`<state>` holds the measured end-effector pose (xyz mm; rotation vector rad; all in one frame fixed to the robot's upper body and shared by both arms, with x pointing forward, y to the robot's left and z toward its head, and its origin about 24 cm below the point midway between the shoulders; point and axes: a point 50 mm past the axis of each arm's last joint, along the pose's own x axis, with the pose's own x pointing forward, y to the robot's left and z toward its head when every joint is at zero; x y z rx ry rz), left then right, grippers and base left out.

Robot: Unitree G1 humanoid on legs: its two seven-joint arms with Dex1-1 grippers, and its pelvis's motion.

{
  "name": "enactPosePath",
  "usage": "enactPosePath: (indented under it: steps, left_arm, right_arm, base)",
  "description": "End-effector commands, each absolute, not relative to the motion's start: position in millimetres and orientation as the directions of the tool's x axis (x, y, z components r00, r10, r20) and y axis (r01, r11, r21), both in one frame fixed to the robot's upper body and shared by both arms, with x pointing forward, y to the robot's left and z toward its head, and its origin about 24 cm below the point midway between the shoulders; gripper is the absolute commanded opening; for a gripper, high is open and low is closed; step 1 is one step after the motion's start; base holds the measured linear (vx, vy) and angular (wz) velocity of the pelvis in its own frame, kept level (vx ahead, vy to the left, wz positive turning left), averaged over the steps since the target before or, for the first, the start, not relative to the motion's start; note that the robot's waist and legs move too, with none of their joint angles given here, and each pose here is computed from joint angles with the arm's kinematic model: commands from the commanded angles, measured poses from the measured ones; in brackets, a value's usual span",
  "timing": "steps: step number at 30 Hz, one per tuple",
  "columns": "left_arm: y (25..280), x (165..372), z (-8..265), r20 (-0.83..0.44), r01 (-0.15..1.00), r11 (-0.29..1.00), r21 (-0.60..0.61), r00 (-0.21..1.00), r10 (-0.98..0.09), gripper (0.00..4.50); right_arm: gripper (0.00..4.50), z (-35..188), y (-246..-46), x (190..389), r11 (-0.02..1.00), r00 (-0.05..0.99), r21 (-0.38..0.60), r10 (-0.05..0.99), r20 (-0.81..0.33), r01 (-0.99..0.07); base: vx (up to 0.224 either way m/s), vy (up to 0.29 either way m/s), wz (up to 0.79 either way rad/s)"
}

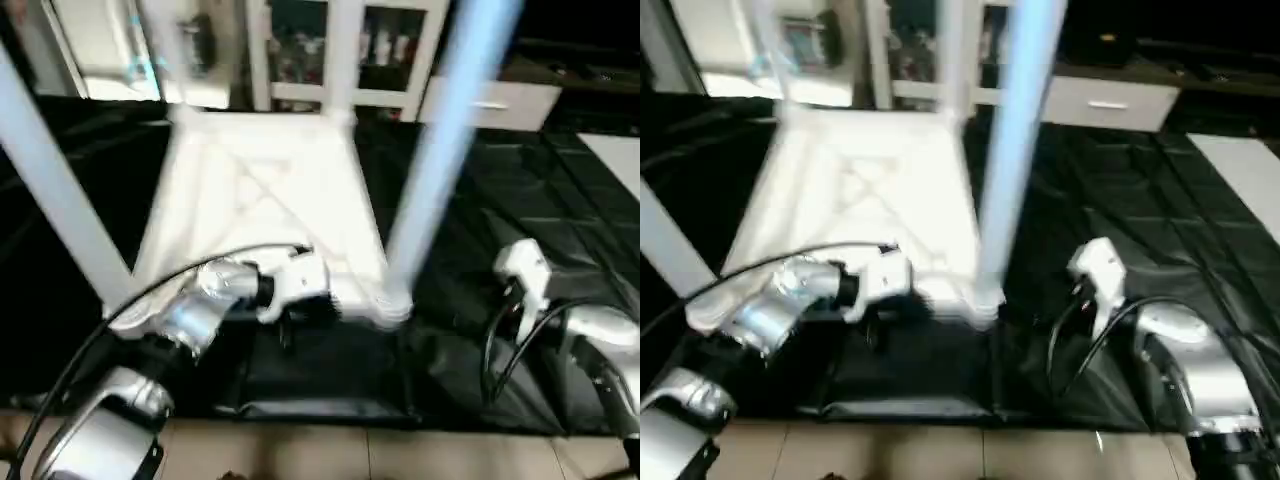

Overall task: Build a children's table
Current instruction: Rotate leg to tighten

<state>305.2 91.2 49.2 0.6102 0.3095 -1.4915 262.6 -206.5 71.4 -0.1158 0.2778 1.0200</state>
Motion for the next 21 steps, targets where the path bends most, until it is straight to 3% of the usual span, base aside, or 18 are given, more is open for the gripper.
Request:
enactPosePath:
  steps: [1,7,8,10,21]
  left_arm:
    - [80.2,291.7,42.8,-0.561,0.984,-0.130,0.126,-0.037,-0.827,0.00]
    - [79.8,289.8,47.6,-0.557,0.981,-0.158,0.115,-0.068,-0.828,0.00]
    - [80.3,289.7,48.1,-0.560,0.980,-0.160,0.114,-0.069,-0.825,0.00]
    - [81.8,289.9,48.8,-0.567,0.981,-0.161,0.112,-0.070,-0.820,0.00]
    - [85.8,288.8,48.8,-0.583,0.983,-0.155,0.098,-0.070,-0.809,0.00]
  right_arm:
    - [4.47,75.9,-201.2,262.3,0.458,0.430,0.021,0.849,-0.308,-0.889]
    - [4.47,72.2,-189.9,260.6,0.327,0.289,0.056,0.893,-0.345,-0.943]
    - [4.20,72.0,-189.9,261.2,0.317,0.280,0.053,0.893,-0.351,-0.947]
    - [4.20,72.4,-191.3,261.7,0.300,0.261,0.055,0.895,-0.362,-0.952]
    - [3.20,72.8,-199.4,260.9,0.244,0.191,0.083,0.893,-0.408,-0.966]
  base:
    - [0.000,0.000,0.00]
    - [0.000,0.000,0.00]
    - [0.000,0.000,0.00]
    - [0.000,0.000,0.00]
    - [0.000,0.000,0.00]
